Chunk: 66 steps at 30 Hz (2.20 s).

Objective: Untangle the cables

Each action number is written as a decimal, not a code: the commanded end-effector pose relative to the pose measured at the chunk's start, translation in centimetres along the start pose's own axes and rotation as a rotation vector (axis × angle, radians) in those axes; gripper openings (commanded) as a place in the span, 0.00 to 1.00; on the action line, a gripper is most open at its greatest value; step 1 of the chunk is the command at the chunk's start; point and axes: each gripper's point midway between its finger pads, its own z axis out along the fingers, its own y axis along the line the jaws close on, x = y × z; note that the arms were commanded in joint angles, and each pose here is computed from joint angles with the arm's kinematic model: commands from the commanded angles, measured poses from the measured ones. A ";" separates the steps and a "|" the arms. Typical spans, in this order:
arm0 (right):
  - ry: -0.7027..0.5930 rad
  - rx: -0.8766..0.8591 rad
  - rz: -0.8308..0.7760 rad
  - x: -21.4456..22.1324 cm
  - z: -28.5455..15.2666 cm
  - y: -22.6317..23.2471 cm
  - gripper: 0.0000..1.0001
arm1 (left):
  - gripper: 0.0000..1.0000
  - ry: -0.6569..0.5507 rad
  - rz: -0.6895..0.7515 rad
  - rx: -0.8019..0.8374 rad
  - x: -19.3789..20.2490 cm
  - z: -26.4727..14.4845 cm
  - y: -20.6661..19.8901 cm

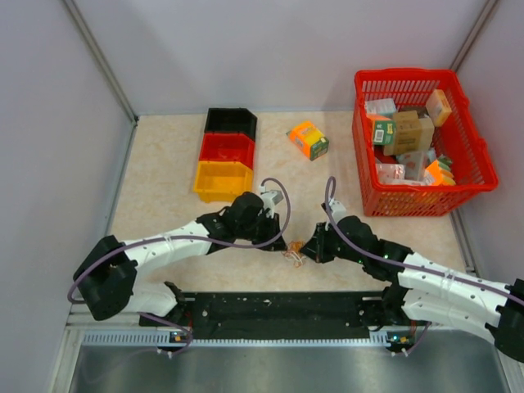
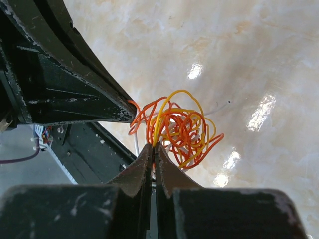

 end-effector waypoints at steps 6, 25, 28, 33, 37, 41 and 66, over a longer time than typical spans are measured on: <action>-0.058 0.255 0.092 -0.6 -0.4 -4.5 0.00 | 0.00 -0.223 0.173 0.031 -6.8 -5.1 -4.9; -0.121 0.564 -0.002 -0.6 -4.6 -10.9 0.12 | 0.00 -1.102 0.242 -0.340 -15.8 -31.3 -4.8; -0.097 0.648 -0.021 -0.3 -5.3 -12.1 0.06 | 0.00 -1.123 0.257 -0.388 -16.6 -33.4 -5.3; -0.104 0.755 0.064 0.7 -5.9 -13.9 0.01 | 0.00 -1.275 0.268 -0.398 -17.5 -40.7 -7.6; -0.093 0.692 0.063 0.7 -5.2 -13.0 0.13 | 0.00 -1.350 0.289 -0.385 -17.9 -44.3 -9.1; -0.038 0.309 -0.128 -0.5 -2.5 -6.5 0.40 | 0.00 -1.282 0.304 -0.313 -18.2 -41.9 -10.1; -0.142 0.186 -0.105 -2.2 -4.9 -3.9 0.58 | 0.00 -0.626 -0.043 -0.714 -11.1 -14.9 8.1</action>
